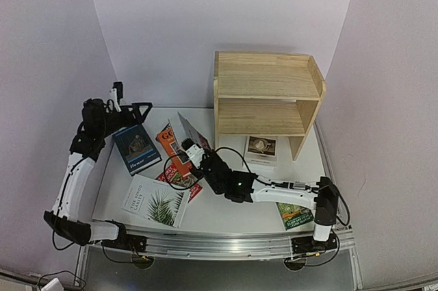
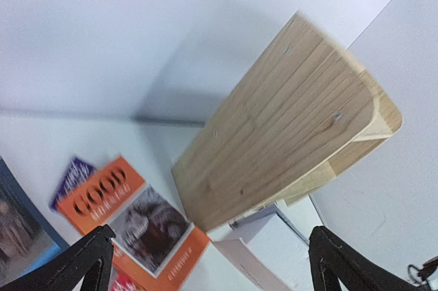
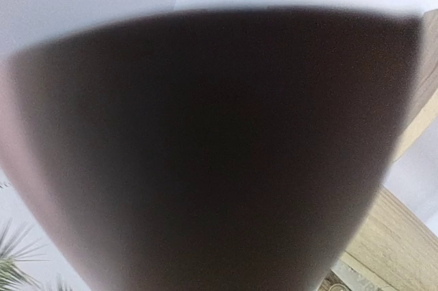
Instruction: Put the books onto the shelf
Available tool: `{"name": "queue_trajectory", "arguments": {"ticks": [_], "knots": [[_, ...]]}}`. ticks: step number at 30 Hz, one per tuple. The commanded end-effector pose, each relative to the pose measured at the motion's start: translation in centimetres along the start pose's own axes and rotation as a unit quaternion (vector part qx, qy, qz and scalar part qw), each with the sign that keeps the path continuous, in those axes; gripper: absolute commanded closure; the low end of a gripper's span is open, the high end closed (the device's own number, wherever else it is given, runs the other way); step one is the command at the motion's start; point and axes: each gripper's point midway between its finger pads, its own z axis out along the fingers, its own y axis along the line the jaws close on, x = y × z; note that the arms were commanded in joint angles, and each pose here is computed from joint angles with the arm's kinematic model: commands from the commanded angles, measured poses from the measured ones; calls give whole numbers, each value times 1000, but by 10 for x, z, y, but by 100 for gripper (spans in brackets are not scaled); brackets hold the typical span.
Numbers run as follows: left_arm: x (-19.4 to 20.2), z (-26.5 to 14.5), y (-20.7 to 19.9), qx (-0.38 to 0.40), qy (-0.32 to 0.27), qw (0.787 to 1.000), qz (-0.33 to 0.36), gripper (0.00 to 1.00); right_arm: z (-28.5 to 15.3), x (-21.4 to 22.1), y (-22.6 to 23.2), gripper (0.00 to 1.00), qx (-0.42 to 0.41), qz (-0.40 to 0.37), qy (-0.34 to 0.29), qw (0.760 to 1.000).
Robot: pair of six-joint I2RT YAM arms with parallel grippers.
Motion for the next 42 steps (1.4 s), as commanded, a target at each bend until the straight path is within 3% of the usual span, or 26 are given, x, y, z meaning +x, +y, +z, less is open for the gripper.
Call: {"name": "queue_trajectory", "arguments": {"ticks": [1, 4, 11, 15, 18, 23, 29, 36, 42], "knots": [[-76, -67, -31, -28, -203, 968, 146, 0, -43, -44, -34, 100, -51, 125, 25, 991], [-75, -82, -31, -42, -219, 961, 164, 0, -63, -84, -52, 100, -67, 165, 1, 984], [-34, -80, -9, -63, -181, 970, 151, 0, -115, -193, -101, 100, -99, 238, -120, 959], [-15, -78, 2, -69, -165, 974, 142, 0, -142, -244, -123, 100, -113, 238, -194, 945], [-2, -75, 7, -67, -149, 977, 136, 0, -153, -269, -145, 100, -74, 221, -242, 942], [26, -65, 20, -72, -106, 983, 134, 0, -156, -280, -206, 100, 95, 209, -283, 931], [44, -61, 26, -69, -79, 986, 133, 0, -113, -257, -251, 100, 212, 181, -259, 925], [55, -63, 29, -70, -70, 987, 127, 0, -83, -241, -285, 100, 269, 169, -256, 913], [59, -63, 32, -74, -68, 987, 125, 0, -43, -217, -277, 100, 256, 173, -239, 921]]}}
